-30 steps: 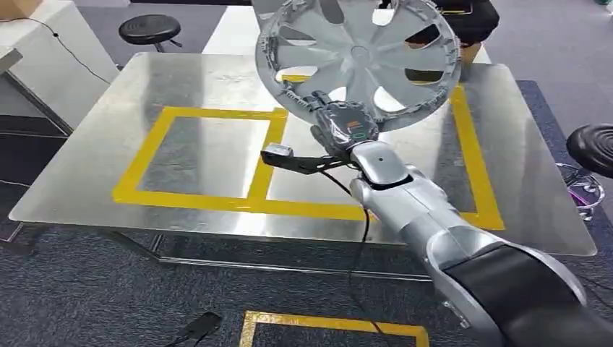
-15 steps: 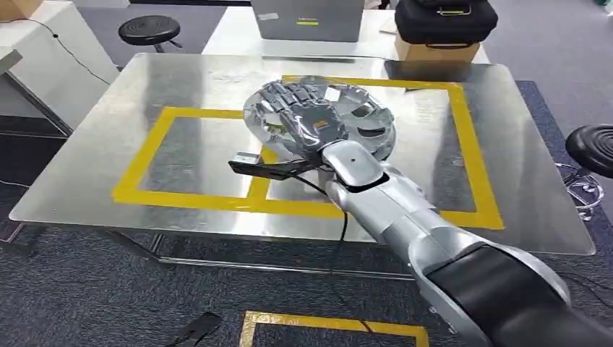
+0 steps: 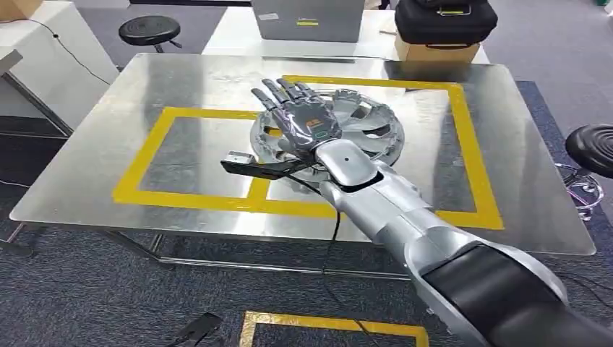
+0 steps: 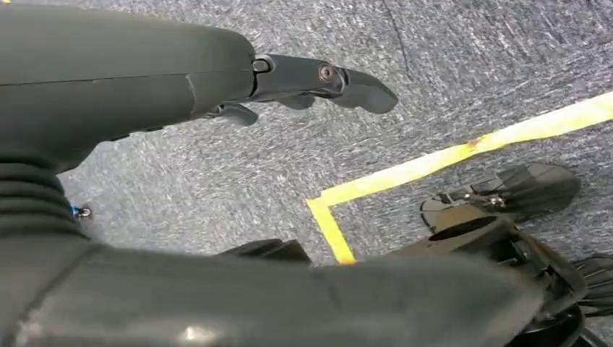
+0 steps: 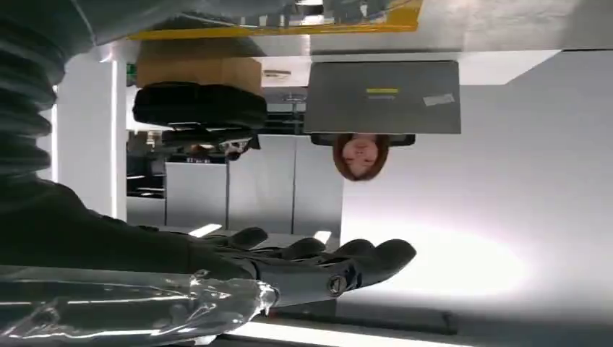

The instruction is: Take the parts from the cabinet and place them on the table.

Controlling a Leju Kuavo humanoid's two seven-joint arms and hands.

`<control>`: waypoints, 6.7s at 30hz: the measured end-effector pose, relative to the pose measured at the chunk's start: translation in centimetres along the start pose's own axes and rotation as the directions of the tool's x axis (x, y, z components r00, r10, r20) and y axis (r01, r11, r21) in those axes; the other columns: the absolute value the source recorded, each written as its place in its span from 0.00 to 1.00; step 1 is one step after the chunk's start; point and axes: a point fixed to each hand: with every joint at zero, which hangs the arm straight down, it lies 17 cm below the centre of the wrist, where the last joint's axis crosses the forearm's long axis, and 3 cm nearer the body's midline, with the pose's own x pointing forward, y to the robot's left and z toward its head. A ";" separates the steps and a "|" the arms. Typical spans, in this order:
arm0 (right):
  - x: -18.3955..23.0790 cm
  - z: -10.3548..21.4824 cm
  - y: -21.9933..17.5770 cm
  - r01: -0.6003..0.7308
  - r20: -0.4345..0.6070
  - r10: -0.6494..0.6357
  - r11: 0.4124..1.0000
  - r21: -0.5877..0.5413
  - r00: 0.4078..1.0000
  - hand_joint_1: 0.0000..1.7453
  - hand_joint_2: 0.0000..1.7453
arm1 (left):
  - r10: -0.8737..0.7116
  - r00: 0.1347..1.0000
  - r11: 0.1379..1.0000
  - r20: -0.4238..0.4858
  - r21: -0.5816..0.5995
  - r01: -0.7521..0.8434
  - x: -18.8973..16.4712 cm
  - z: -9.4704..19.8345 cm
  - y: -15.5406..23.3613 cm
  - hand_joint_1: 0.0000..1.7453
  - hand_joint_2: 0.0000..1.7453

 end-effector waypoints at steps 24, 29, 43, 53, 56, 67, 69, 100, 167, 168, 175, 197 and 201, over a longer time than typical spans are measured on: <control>0.9 1.1 0.1 0.107 -0.009 -0.107 0.992 -0.067 0.994 0.00 0.00 | 0.061 0.998 0.998 -0.003 0.019 -0.061 -0.2 0.0 0.3 0.00 0.00; 0.8 1.1 -0.1 0.106 -0.008 -0.107 0.992 -0.071 0.994 0.00 0.00 | 0.061 0.998 0.998 0.000 0.024 -0.061 -0.2 -0.1 0.6 0.00 0.00; 1.0 1.4 0.4 0.113 -0.009 -0.114 0.991 -0.066 0.993 0.00 0.00 | 0.076 0.997 0.997 0.004 0.017 -0.076 -0.1 -0.1 0.4 0.00 0.00; 0.8 1.7 0.9 0.109 -0.019 -0.110 0.992 -0.059 0.994 0.00 0.00 | 0.076 0.997 0.997 0.006 0.008 -0.076 0.0 0.0 0.2 0.00 0.00; 0.8 1.8 1.1 0.110 -0.019 -0.111 0.992 -0.056 0.994 0.00 0.00 | 0.076 0.997 0.997 0.005 0.008 -0.076 -0.1 0.0 0.2 0.00 0.00; 1.3 1.3 0.2 0.108 -0.007 -0.109 0.991 -0.073 0.994 0.00 0.00 | 0.076 0.997 0.997 0.007 0.006 -0.076 -0.1 0.0 0.1 0.00 0.00; 1.3 1.4 0.4 0.110 -0.008 -0.110 0.992 -0.070 0.994 0.00 0.00 | 0.076 0.997 0.997 0.007 0.006 -0.076 -0.1 0.0 0.1 0.00 0.00; 1.4 10.0 12.9 0.500 -0.172 -0.476 0.854 0.145 0.862 0.00 1.00 | 0.041 0.985 0.988 0.167 0.138 -0.065 2.0 0.0 3.1 0.00 1.00; 9.6 67.5 36.1 0.800 -0.820 0.048 0.262 -0.540 -0.570 0.00 0.00 | 0.156 0.987 0.984 0.047 0.074 -0.159 -3.8 0.1 0.8 0.00 0.00; 9.6 67.5 36.1 0.800 -0.821 0.049 0.262 -0.540 -0.569 0.00 0.00 | 0.154 0.987 0.985 0.045 0.074 -0.157 -3.9 0.1 0.8 0.00 0.00; 9.9 68.0 36.0 0.802 -0.820 0.059 0.262 -0.537 -0.569 0.00 0.00 | 0.152 0.987 0.985 0.045 0.076 -0.155 -3.7 0.0 1.0 0.00 0.00; 10.0 68.1 36.0 0.810 -0.825 0.075 0.260 -0.525 -0.560 0.00 0.00 | 0.145 0.988 0.986 0.047 0.072 -0.148 -3.3 0.0 0.8 0.00 0.00; 9.9 67.8 36.1 0.810 -0.826 0.071 0.258 -0.526 -0.559 0.00 0.00 | 0.145 0.989 0.987 0.039 0.069 -0.148 -3.9 0.1 0.5 0.00 0.00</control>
